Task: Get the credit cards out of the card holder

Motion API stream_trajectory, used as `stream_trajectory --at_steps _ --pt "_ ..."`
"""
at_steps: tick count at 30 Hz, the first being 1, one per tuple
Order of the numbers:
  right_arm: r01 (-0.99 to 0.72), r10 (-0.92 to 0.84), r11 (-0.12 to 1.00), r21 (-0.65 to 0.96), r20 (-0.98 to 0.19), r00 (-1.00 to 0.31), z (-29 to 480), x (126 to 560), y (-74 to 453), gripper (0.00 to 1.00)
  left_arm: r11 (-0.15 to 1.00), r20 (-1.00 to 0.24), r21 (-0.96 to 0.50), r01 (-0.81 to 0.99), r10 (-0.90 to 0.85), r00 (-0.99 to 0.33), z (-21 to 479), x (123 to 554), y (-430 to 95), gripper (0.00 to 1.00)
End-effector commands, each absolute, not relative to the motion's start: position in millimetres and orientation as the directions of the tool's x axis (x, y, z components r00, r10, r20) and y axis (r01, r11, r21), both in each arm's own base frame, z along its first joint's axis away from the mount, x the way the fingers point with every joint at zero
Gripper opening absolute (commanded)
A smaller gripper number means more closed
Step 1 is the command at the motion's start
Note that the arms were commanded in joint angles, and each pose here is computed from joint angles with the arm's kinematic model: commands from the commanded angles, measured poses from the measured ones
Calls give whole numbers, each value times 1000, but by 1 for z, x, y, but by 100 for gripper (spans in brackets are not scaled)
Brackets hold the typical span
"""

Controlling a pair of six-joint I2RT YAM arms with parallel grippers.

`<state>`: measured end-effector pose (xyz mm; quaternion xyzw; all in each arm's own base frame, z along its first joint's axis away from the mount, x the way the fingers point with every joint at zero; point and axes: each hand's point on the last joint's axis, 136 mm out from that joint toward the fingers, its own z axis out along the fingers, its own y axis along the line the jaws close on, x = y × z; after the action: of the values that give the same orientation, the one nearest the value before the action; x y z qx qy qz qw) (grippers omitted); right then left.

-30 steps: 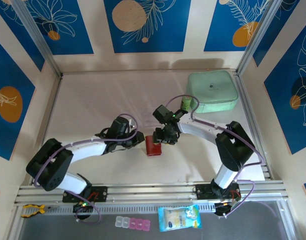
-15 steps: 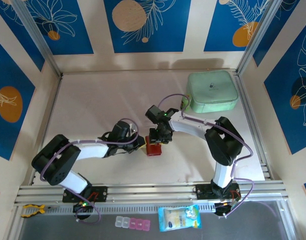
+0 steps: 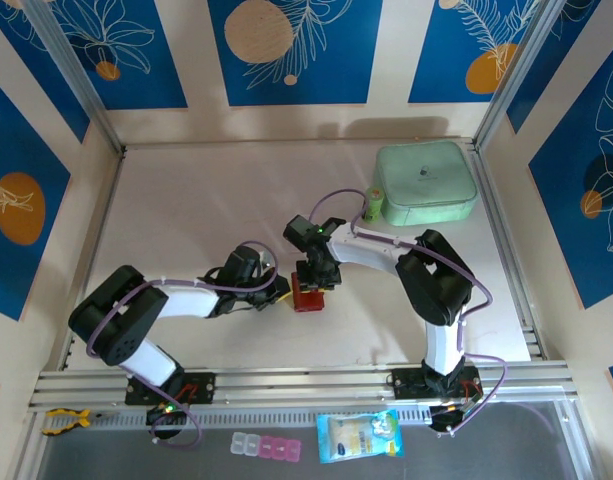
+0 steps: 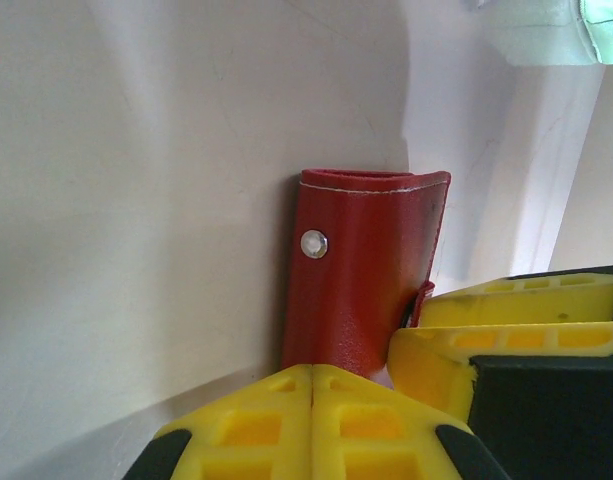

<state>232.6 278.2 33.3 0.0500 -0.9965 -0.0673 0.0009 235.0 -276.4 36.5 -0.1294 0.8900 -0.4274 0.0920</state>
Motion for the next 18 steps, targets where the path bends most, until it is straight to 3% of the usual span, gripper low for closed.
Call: stream_trajectory --at_steps 1,18 --pt "-93 -96 991 94 23 -995 26 228 274 34 592 -44 -793 -143 -289 -956 37 230 -281 0" --pt "-69 -75 990 127 42 -996 20 220 274 16 572 -69 -815 -92 -253 -965 66 236 -296 0"
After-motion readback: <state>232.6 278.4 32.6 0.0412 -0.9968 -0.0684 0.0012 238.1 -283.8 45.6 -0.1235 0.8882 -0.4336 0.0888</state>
